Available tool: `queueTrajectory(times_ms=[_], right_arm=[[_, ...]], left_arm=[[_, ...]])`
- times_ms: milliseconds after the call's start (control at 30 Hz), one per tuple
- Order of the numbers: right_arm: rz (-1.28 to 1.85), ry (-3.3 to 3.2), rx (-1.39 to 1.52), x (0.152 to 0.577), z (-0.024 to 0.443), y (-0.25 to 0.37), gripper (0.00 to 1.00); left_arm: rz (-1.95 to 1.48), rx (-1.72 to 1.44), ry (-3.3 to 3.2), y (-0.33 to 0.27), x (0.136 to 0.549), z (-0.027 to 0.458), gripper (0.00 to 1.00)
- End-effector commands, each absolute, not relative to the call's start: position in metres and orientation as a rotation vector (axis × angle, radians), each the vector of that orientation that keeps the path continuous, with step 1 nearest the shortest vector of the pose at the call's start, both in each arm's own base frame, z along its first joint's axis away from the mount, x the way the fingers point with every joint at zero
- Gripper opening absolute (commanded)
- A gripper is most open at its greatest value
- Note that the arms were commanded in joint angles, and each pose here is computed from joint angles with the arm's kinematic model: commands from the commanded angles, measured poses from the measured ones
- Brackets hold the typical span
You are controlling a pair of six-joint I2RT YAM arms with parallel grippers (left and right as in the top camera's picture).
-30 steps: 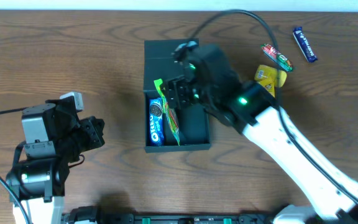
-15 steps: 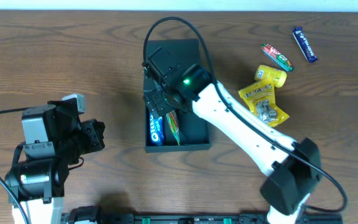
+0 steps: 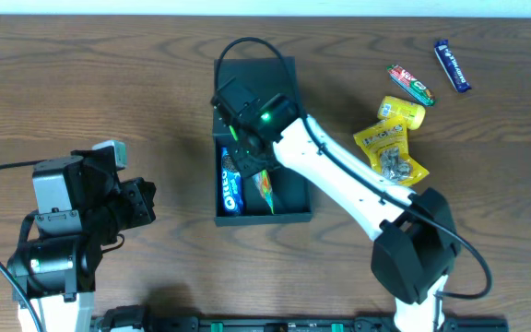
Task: Pack container
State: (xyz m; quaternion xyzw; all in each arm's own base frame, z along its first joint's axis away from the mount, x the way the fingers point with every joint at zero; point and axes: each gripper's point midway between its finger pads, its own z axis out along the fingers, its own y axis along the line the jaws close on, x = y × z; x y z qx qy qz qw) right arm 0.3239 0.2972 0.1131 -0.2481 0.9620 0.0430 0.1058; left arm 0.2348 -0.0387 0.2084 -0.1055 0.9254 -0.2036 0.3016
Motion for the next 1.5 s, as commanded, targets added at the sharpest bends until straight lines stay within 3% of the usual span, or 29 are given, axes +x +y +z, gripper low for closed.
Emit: queueTrajectory(times_ms=[0, 367, 667, 967, 1467], right_arm=[[0.21, 2.874, -0.665, 0.33, 0.116, 0.292, 0.01], [0.436, 2.775, -0.45, 0.346, 0.189, 0.265, 0.01], [0.709, 2.683, 0.008, 0.359, 0.242, 0.265, 0.02], [0.927, 2.553, 0.121, 0.352, 0.282, 0.273, 0.01], [1.374, 2.301, 0.498, 0.311, 0.192, 0.271, 0.01]], left_arm=[[-0.53, -0.248, 2.446, -0.039, 0.235, 0.213, 0.06], [-0.53, -0.248, 2.446, -0.039, 0.235, 0.213, 0.06], [-0.531, -0.249, 2.446, -0.039, 0.235, 0.213, 0.06], [-0.531, -0.248, 2.446, -0.039, 0.235, 0.213, 0.05], [-0.531, -0.248, 2.446, -0.039, 0.235, 0.213, 0.06]])
